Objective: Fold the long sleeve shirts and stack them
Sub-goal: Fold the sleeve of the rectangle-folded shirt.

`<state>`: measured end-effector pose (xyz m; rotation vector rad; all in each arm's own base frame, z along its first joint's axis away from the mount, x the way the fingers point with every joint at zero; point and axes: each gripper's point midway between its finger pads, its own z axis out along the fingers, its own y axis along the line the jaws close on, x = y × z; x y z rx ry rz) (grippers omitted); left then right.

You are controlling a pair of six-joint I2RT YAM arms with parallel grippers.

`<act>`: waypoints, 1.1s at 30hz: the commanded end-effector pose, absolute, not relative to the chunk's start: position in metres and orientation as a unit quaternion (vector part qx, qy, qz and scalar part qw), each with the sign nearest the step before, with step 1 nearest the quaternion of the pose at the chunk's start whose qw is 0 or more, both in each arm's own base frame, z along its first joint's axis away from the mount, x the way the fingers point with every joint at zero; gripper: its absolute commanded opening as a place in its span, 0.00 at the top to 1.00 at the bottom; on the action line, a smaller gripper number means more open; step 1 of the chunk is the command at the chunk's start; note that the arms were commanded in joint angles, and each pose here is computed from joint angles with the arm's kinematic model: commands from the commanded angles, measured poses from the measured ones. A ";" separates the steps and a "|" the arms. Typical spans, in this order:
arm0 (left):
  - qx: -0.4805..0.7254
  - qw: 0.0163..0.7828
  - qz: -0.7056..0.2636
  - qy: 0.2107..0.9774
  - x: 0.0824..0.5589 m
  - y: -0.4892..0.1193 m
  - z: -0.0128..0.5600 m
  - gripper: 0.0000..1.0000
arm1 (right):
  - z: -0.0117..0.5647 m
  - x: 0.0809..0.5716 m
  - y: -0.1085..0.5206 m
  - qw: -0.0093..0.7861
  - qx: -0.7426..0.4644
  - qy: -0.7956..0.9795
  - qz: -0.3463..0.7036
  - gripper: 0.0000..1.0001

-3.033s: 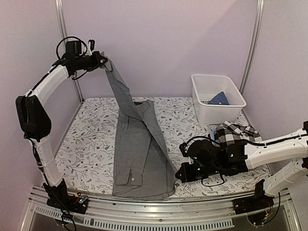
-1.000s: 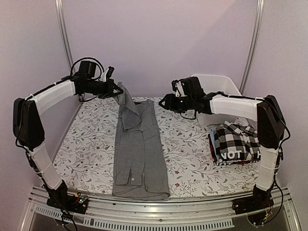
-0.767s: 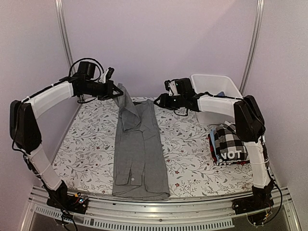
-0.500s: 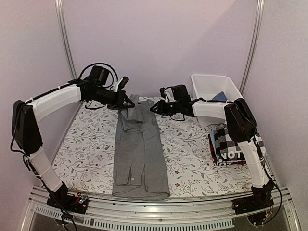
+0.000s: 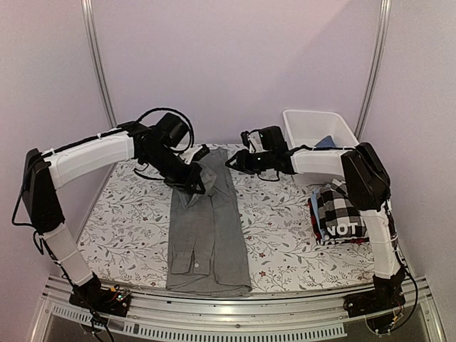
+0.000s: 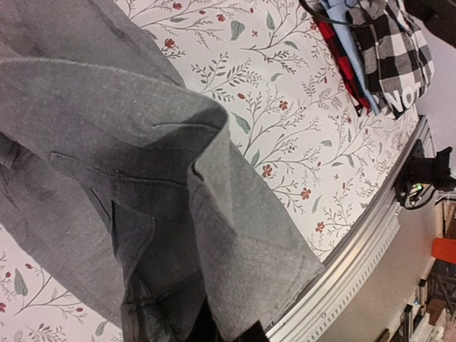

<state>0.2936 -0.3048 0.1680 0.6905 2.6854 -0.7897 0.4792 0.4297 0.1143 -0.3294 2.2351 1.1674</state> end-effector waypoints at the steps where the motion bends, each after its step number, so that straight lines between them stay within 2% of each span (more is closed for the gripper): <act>1: 0.220 0.178 -0.242 0.928 0.314 -0.293 0.200 0.99 | 0.185 0.464 0.429 0.336 -0.143 0.810 0.458 0.62; 9: 0.205 0.254 -0.120 0.938 0.365 -0.252 0.258 0.99 | 0.221 0.450 0.416 0.357 -0.145 0.804 0.453 0.60; 12: 0.184 0.279 -0.108 0.937 0.374 -0.233 0.277 0.93 | 0.227 0.447 0.414 0.356 -0.147 0.804 0.452 0.60; 14: 0.152 0.277 -0.092 0.944 0.377 -0.213 0.274 0.95 | 0.228 0.445 0.413 0.354 -0.148 0.806 0.451 0.60; 24: 0.077 0.278 -0.014 0.958 0.356 -0.151 0.268 0.99 | 0.212 0.433 0.434 0.323 -0.160 0.817 0.451 0.61; 33: -0.054 0.265 0.007 0.963 0.337 -0.049 0.237 1.00 | 0.187 0.432 0.473 0.300 -0.174 0.814 0.466 0.62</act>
